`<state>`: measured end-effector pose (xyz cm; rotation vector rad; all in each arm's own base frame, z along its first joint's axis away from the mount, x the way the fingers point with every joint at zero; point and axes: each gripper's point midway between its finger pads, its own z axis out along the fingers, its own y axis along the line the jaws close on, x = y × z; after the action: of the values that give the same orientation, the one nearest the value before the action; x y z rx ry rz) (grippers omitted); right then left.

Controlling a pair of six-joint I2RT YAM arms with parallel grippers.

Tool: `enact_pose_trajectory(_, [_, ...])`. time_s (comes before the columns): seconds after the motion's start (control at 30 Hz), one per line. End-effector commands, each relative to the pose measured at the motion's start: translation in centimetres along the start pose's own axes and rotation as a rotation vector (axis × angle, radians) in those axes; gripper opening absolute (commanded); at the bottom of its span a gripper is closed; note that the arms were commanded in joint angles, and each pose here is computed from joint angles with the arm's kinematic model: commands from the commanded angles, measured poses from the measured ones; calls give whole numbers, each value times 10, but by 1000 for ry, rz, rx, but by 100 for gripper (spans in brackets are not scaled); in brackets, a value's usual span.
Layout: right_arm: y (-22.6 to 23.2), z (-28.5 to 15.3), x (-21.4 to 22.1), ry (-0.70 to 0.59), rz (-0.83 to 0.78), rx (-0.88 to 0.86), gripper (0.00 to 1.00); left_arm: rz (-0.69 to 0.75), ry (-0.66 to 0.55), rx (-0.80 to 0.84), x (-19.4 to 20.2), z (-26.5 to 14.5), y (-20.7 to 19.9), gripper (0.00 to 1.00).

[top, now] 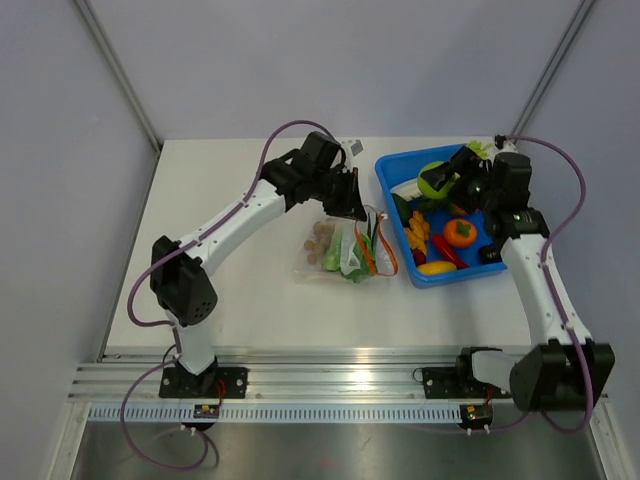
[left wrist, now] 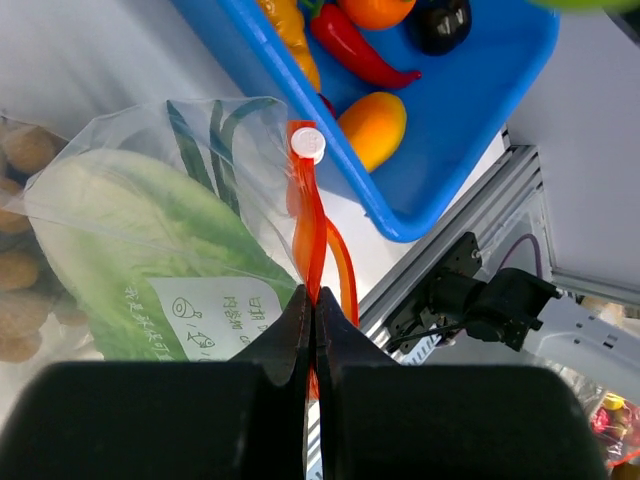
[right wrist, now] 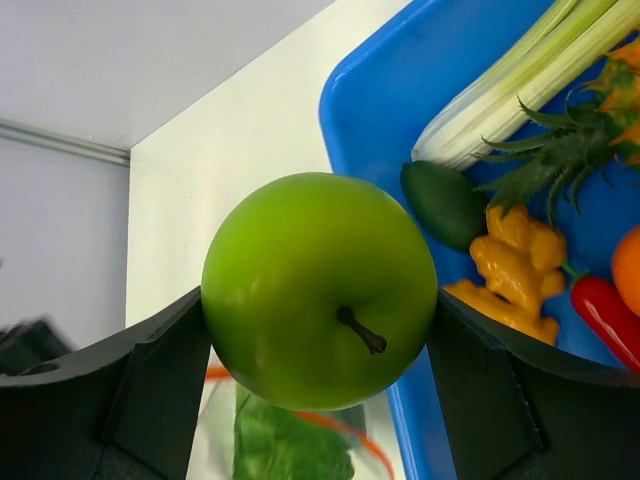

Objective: Place the food in the zip-top bag and seal the zipper
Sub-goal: Pick up the fake fruit from the bin.

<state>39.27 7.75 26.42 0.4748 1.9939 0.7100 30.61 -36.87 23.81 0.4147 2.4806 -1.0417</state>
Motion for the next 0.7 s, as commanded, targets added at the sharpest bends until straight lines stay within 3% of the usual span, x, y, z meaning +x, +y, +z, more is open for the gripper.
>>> enact_pose_trajectory(0.0, [8, -50, 4, -31, -64, 4, 52, 49, -99, 151, -39, -6, -50, 0])
enact_pose_trajectory(0.27, [28, -107, 28, 6, -76, -65, 51, 31, -96, 197, -62, 19, -66, 0])
enact_pose_trajectory(0.67, [46, -99, 69, 152, 9, -234, 49, 44, -72, 201, -54, 15, -66, 0])
